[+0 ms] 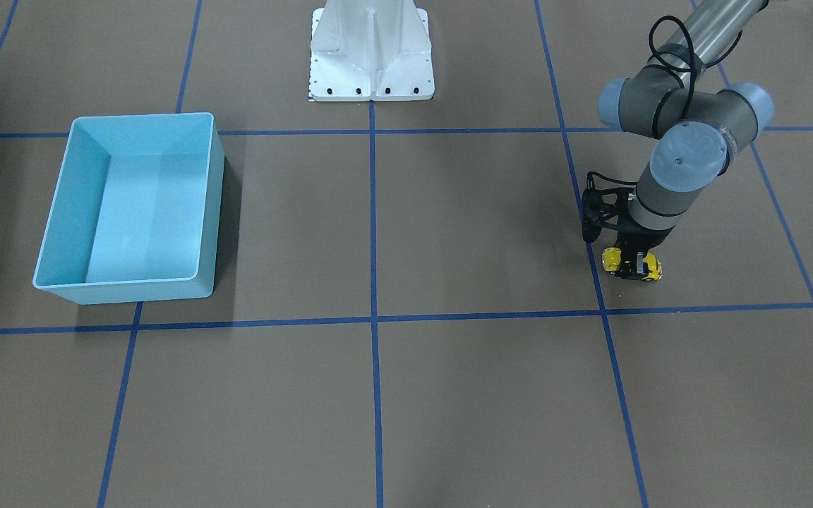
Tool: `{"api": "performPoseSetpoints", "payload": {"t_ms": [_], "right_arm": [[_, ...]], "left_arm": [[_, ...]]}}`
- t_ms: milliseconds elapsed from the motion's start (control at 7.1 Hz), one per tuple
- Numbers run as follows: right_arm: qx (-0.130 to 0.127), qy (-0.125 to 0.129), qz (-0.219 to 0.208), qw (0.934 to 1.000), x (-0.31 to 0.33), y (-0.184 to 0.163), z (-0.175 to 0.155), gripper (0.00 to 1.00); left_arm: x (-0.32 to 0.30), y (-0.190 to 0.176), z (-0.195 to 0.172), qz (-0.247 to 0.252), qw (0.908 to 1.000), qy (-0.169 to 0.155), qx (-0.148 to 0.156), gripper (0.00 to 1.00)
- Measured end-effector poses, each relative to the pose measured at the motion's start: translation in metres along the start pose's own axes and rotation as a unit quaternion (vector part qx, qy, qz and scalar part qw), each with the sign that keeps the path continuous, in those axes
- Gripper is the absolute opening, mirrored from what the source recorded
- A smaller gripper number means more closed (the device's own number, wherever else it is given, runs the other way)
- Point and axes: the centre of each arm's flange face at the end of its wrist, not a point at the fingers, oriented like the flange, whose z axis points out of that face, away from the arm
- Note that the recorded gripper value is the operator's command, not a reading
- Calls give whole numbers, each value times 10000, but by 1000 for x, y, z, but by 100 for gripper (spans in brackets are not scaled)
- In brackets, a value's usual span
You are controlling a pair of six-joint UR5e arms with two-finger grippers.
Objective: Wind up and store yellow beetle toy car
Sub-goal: 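Keep dragging the car backward toward the left arm's base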
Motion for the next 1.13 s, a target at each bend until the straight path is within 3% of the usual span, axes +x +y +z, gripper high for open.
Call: {"api": "performPoseSetpoints", "payload": {"t_ms": [1127], "right_arm": [[-13, 88, 32, 10000, 5, 1, 4, 100]], "left_arm": [[13, 44, 7, 118, 9999, -31, 63, 0]]}}
